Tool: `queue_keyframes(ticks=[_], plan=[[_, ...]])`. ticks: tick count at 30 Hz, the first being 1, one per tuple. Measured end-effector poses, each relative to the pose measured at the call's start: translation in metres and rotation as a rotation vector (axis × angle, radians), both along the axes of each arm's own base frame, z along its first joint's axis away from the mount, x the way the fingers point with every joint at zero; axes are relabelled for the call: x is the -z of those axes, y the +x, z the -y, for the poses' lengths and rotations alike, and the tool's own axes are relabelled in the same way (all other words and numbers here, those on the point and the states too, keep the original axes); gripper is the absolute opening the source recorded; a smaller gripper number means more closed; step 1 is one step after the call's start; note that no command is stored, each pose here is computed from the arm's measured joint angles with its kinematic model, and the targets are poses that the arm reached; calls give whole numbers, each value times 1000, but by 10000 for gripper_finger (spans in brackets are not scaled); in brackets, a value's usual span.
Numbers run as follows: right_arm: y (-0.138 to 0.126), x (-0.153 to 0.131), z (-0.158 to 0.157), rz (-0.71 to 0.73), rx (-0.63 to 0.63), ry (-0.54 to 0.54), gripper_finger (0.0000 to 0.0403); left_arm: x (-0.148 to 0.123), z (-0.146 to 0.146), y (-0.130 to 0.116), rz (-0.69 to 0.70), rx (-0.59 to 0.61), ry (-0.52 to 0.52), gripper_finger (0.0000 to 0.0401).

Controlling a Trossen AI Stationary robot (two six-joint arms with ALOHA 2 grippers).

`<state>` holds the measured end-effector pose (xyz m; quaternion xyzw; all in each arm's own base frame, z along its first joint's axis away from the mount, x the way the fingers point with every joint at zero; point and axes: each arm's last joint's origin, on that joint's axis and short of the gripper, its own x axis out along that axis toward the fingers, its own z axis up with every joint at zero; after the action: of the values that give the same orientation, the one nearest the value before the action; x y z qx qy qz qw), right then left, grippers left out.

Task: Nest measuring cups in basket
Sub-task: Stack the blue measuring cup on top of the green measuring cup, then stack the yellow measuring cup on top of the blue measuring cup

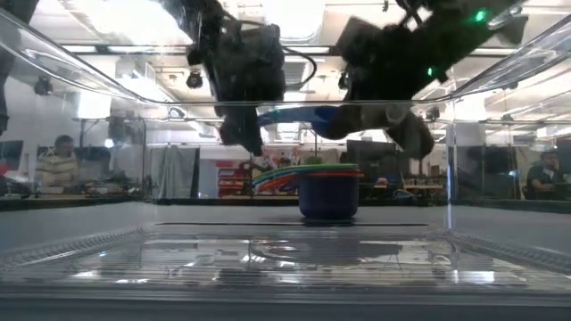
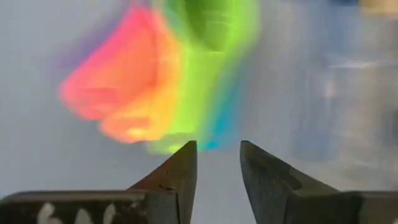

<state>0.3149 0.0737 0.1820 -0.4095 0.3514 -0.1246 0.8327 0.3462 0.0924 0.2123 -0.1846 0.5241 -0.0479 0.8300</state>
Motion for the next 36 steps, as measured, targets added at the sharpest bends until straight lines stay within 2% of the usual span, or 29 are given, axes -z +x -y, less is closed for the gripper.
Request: queue_keyframes(ticks=[3, 7, 14, 18, 20, 23, 28, 33, 36], plan=[[3, -7, -5, -13, -18, 113, 9, -15, -5, 2, -3, -52, 130, 107], [9, -13, -3, -19, -28, 269, 9, -37, -1, -3, 40, -78, 233, 107], [11, -12, 19, -5, 117, 361, 9, -58, 13, -37, 81, -202, 418, 107], [11, -8, 31, 2, 159, 453, 9, -59, 29, -59, 163, -297, 490, 107], [11, -7, 35, 7, 177, 465, 10, -59, 40, -69, 241, -344, 522, 107], [13, -8, 36, 25, 180, 478, 20, -51, 55, -81, 348, -370, 526, 107], [15, -9, 33, 41, 133, 574, 53, -41, 70, -96, 543, -409, 463, 107], [15, -9, 33, 49, 150, 591, 96, -28, 77, -103, 646, -422, 424, 107], [15, -9, 34, 53, 157, 588, 118, -21, 78, -104, 657, -430, 408, 107]])
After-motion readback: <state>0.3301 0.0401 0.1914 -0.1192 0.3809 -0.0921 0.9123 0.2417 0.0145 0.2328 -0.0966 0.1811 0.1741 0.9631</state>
